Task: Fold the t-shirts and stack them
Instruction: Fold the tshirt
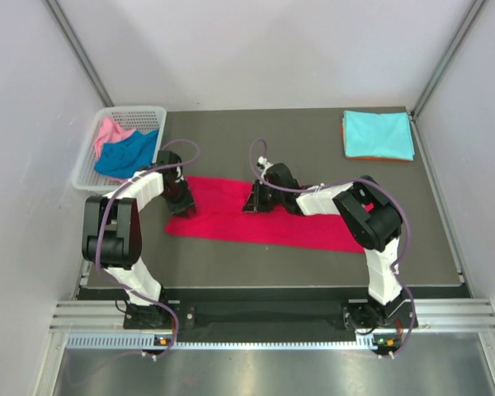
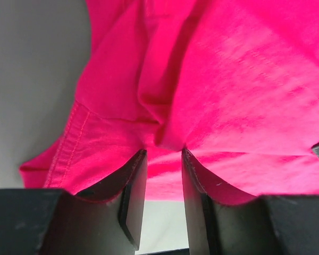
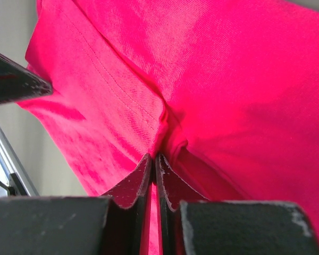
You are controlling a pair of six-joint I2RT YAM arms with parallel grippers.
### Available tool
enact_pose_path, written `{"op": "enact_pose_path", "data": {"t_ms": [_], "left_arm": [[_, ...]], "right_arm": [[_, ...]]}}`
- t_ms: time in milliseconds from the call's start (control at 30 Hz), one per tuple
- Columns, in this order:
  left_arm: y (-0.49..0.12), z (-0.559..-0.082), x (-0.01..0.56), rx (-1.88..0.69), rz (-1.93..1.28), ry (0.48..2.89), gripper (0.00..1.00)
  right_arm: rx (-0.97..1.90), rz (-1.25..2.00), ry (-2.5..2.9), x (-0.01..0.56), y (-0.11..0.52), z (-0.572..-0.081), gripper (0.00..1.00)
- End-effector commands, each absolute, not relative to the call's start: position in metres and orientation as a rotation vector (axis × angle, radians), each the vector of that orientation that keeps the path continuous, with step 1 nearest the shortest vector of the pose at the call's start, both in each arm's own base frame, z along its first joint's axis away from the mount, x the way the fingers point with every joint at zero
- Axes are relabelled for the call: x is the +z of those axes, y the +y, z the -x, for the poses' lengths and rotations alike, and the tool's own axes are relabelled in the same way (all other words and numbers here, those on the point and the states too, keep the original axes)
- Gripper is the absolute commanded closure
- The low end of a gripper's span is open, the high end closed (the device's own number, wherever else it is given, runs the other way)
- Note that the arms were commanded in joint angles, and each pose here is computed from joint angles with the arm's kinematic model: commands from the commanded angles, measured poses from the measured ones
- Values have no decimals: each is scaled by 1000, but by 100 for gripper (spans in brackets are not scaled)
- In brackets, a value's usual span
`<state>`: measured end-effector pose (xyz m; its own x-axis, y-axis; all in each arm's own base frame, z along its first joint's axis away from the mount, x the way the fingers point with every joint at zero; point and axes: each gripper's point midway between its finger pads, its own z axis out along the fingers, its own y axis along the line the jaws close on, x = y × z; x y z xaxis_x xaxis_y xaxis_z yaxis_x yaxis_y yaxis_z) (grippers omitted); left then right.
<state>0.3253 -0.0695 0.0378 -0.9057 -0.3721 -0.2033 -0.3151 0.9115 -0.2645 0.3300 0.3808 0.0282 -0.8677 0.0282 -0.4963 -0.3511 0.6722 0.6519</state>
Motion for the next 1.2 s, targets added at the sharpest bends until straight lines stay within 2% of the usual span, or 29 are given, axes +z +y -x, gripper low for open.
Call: {"op": "enact_pose_path", "data": {"t_ms": [0, 133, 433, 600, 767, 833, 867, 1167], "left_arm": [[-76, -340, 41, -398, 531, 2742, 62], [-70, -341, 32, -347, 554, 2751, 64], [-64, -354, 60, -315, 559, 2658, 64], [-66, -356, 54, -333, 581, 2656, 66], [-64, -358, 53, -311, 581, 2660, 75], [-60, -360, 56, -278, 581, 2654, 88], [-58, -362, 60, -268, 582, 2647, 99], [-67, -353, 89, -293, 580, 2583, 100]], "right_arm": [[1101, 272, 2359, 50, 386, -329, 95], [1104, 269, 2356, 52, 386, -329, 95], [1106, 279, 2361, 50, 389, -328, 95], [1099, 278, 2374, 46, 387, -325, 95], [1097, 278, 2373, 49, 387, -325, 95], [1105, 281, 2371, 51, 388, -325, 95], [1115, 281, 2364, 55, 390, -325, 96], [1137, 281, 2348, 72, 391, -324, 100]]}}
